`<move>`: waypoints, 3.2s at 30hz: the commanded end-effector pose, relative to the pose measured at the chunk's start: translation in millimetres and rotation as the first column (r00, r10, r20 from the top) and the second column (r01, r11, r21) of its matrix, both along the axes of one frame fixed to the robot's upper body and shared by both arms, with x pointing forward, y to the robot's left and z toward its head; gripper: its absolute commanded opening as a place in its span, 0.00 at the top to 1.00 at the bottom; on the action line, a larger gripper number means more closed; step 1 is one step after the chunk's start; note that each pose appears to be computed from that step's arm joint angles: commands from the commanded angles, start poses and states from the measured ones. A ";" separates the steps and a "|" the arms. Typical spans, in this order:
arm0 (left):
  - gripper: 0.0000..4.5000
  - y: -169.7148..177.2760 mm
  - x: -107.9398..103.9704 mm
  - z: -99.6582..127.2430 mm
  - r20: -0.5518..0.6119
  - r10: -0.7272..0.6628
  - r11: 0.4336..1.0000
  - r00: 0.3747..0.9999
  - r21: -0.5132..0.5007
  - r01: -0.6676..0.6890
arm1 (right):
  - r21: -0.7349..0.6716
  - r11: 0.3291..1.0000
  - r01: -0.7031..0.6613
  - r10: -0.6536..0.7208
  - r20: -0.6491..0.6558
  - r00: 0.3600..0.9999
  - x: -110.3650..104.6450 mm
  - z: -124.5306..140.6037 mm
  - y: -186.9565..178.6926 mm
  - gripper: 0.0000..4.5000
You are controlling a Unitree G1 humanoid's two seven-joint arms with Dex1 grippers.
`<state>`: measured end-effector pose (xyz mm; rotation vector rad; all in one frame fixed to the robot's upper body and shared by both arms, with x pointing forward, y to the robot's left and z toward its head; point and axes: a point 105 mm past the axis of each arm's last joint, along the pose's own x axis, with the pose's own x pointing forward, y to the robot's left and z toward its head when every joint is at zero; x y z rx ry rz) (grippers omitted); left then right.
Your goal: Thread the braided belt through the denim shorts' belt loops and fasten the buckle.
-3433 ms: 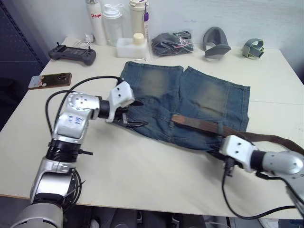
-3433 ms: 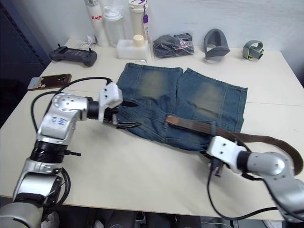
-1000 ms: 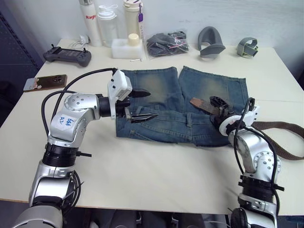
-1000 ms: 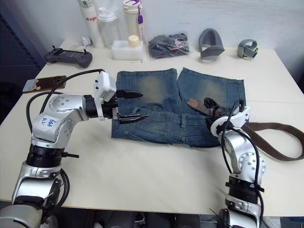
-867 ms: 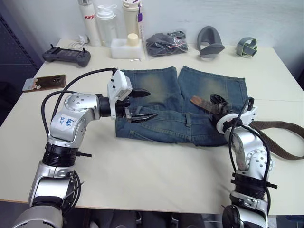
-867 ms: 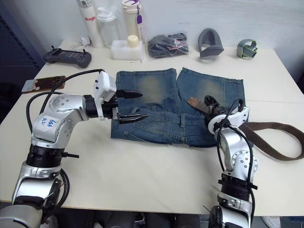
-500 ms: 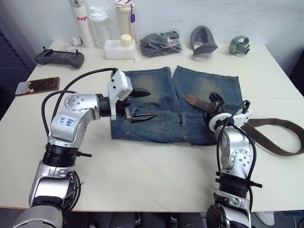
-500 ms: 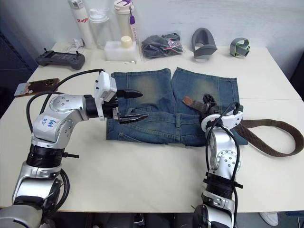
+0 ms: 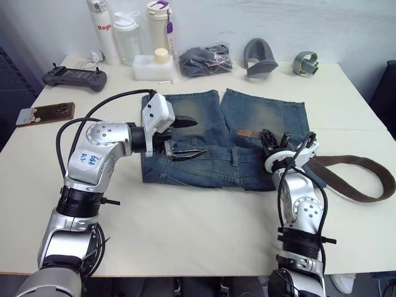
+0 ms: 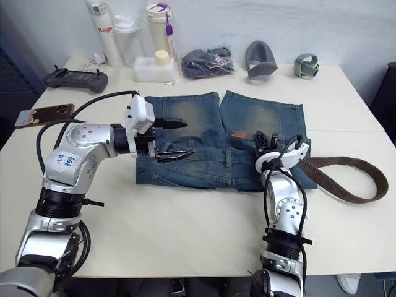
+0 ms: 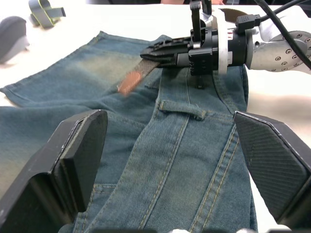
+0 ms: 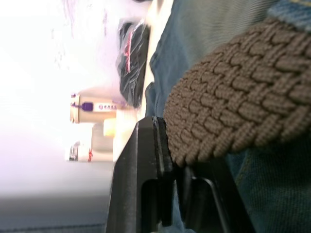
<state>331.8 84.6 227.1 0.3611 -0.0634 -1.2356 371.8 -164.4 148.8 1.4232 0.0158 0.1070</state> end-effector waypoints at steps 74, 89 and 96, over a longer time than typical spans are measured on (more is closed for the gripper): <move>0.00 -6.7 -2.0 -2.5 0.041 -0.068 0.996 0.997 0.059 0.066 | -0.258 0.909 -0.328 0.358 0.076 0.931 -121.4 3.2 -82.8 0.99; 0.00 -11.0 -2.7 -6.5 0.028 -0.081 0.995 0.996 0.053 0.080 | -0.492 0.798 -0.347 0.393 -0.011 0.919 -116.6 5.4 -70.4 0.43; 0.00 -20.2 -1.8 -8.8 0.015 -0.125 0.991 0.992 0.048 0.124 | -0.394 0.880 -0.265 0.314 0.062 0.947 -132.8 37.1 -44.4 0.09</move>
